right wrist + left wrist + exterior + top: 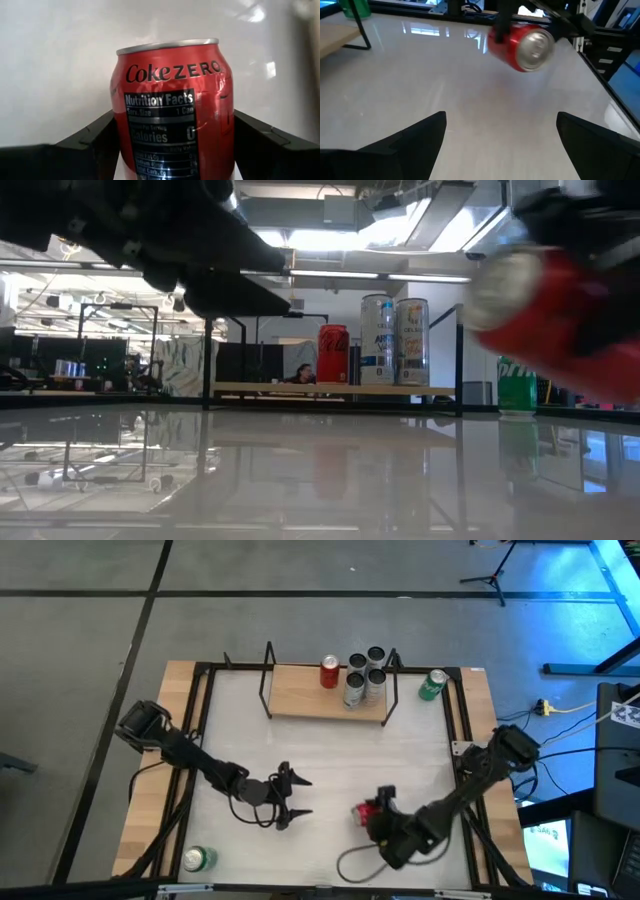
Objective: Place canned beverage on shelf
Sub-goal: Put the red soda can on the shelf aligned with the other red soda can
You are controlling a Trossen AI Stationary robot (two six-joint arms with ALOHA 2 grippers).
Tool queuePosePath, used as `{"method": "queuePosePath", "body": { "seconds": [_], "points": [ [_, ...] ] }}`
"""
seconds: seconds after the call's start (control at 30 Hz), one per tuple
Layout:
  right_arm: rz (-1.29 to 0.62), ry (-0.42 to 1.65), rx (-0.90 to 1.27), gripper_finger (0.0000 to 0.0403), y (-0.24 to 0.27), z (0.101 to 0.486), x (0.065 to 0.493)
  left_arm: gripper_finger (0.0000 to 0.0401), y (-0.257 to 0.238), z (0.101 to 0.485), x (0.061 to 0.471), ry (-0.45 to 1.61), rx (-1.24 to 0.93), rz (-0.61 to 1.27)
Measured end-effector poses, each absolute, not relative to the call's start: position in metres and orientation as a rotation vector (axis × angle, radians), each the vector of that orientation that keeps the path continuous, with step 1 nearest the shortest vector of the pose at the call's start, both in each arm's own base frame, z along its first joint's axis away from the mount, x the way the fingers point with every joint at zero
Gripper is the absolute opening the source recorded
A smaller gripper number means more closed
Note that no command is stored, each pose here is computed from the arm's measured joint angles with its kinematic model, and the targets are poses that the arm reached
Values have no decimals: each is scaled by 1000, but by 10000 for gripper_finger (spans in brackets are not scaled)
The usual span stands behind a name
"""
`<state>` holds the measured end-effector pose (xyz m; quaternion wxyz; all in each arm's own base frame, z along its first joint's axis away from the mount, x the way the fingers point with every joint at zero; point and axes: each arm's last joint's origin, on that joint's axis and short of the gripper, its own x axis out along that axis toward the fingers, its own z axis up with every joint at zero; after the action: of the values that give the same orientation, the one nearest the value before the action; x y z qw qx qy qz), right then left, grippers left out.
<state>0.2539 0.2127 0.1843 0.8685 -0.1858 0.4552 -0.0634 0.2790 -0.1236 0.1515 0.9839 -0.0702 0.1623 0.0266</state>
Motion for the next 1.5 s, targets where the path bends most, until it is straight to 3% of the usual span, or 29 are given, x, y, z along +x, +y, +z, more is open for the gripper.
{"method": "queuePosePath", "body": {
  "seconds": [0.3, 0.63, 0.83, 1.5],
  "points": [
    [-22, 722, -369, 293, 167, 175, 303, 369, -125, 142, 281, 340, -162, 66],
    [161, 284, -114, 302, 111, 158, 320, 369, -126, 139, 279, 368, -191, 76],
    [186, 226, -80, 297, 92, 150, 317, 369, -124, 138, 280, 370, -181, 101],
    [201, 183, -67, 305, 98, 112, 336, 369, -117, 132, 277, 408, -152, 220]
  ]
}}
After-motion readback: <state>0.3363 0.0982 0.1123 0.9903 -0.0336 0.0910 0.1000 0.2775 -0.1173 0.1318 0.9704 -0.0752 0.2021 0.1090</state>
